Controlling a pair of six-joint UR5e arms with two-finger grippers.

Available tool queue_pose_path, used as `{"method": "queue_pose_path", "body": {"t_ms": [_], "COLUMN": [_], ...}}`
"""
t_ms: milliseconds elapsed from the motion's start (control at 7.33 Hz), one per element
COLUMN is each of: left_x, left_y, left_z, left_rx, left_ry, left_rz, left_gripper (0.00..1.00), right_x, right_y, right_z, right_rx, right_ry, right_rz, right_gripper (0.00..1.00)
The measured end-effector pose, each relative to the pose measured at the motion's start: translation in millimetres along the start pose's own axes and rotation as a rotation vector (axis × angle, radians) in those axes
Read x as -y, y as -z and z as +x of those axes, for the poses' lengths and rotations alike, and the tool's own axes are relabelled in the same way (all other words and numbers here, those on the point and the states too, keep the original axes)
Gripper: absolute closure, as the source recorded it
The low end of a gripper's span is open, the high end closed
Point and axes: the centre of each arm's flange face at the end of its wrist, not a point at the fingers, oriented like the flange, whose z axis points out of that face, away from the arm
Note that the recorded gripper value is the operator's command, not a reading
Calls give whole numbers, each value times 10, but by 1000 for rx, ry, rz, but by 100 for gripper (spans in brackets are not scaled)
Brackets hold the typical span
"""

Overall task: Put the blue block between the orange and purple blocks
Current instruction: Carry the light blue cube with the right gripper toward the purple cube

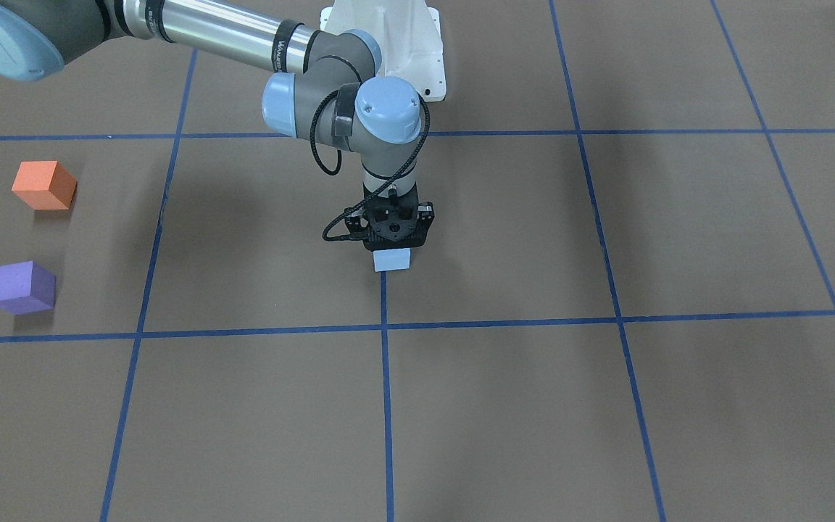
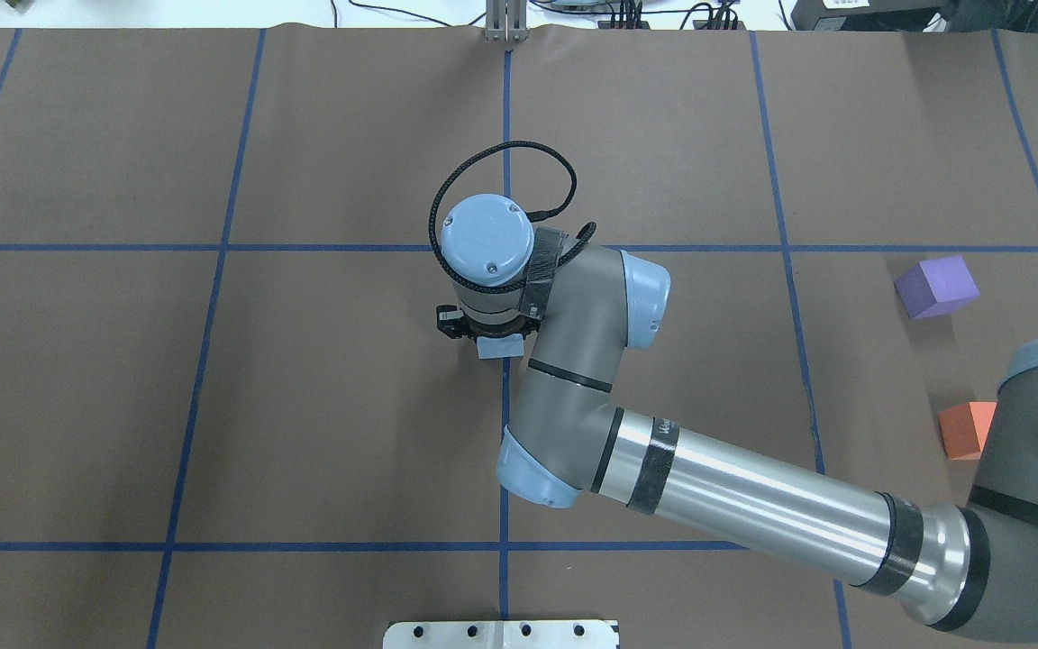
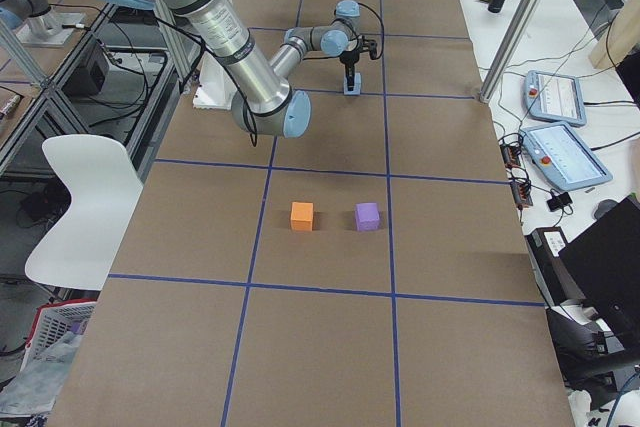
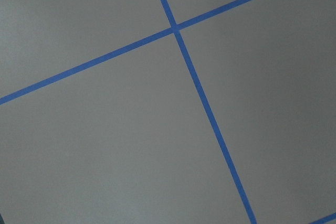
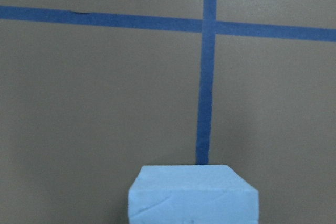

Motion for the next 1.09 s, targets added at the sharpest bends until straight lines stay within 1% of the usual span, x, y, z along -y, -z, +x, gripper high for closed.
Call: {"method": "queue_pose_path", "body": {"t_ms": [273,409,545,682,818,1091], "left_x": [-2,-1,0,3,4,7], "left_y": [-1,-3,-1,4,6,8], "left_z": [0,1,4,8,11,14], "left_rx": [-1,-2,-1,-2,-3,-5], "left_ry": [1,1,1,0,0,-1], "left_rz": [1,0,1,2,4,6], "left_gripper": [0,0,0,0,0,0], "right_x": [188,254,266,237,208,180], "right_y": [256,392,542,707,864,1105], "right_z": [198,472,884,1355,1871,2996], "right_rx": [30,40,33,19,16,20], "right_ry": [-19,-29,-14,21,49,83], "right_rz": [21,25,22,17,3,-44], "right_gripper": [100,100,100,100,100,100]}}
